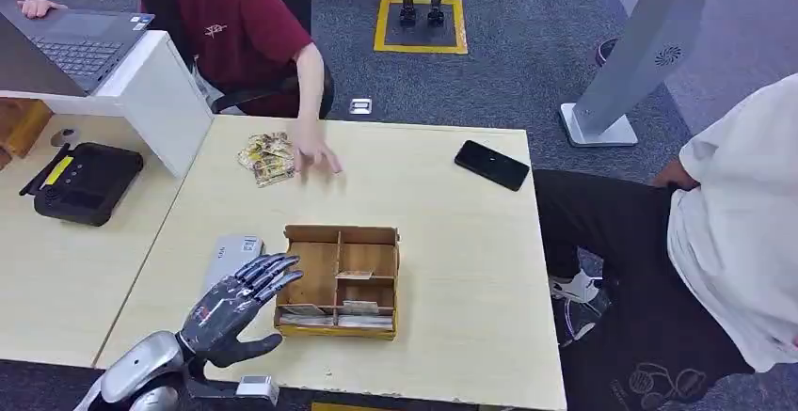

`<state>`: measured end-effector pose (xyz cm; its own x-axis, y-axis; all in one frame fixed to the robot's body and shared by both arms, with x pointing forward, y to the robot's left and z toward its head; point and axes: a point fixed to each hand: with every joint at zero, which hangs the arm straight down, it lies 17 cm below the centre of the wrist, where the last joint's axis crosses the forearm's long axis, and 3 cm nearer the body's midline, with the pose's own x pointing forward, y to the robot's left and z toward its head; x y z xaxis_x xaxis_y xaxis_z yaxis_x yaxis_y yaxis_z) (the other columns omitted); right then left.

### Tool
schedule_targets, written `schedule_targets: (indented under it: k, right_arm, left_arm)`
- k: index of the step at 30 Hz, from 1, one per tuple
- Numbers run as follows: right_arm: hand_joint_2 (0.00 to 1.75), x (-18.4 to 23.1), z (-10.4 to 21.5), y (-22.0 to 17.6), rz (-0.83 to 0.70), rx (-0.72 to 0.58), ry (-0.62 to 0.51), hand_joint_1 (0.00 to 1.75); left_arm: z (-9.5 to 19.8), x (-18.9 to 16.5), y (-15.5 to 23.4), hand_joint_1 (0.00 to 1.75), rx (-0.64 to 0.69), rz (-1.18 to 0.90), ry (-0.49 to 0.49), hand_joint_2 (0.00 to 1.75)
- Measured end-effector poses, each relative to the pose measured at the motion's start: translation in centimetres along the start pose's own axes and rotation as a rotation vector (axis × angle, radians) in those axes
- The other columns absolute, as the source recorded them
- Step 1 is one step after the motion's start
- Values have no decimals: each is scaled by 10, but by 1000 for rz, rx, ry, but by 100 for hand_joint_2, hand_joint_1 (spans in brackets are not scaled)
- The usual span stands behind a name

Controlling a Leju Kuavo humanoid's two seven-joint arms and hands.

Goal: Pass the card to the sensor for recognition and then transmit it.

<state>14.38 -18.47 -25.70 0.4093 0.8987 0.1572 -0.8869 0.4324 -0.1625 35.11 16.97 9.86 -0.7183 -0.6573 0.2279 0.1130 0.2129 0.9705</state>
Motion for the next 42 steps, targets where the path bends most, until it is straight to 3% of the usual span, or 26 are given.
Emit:
schedule_targets:
  k: [24, 42]
  right_arm:
    - [0, 0, 0, 0, 7, 9, -6, 0]
    - [0, 1, 0, 0, 13, 8, -11, 0]
  left_arm:
    - [7, -1, -16, 0, -101, -71, -28, 175]
    - [7, -9, -17, 0, -105, -128, 18, 175]
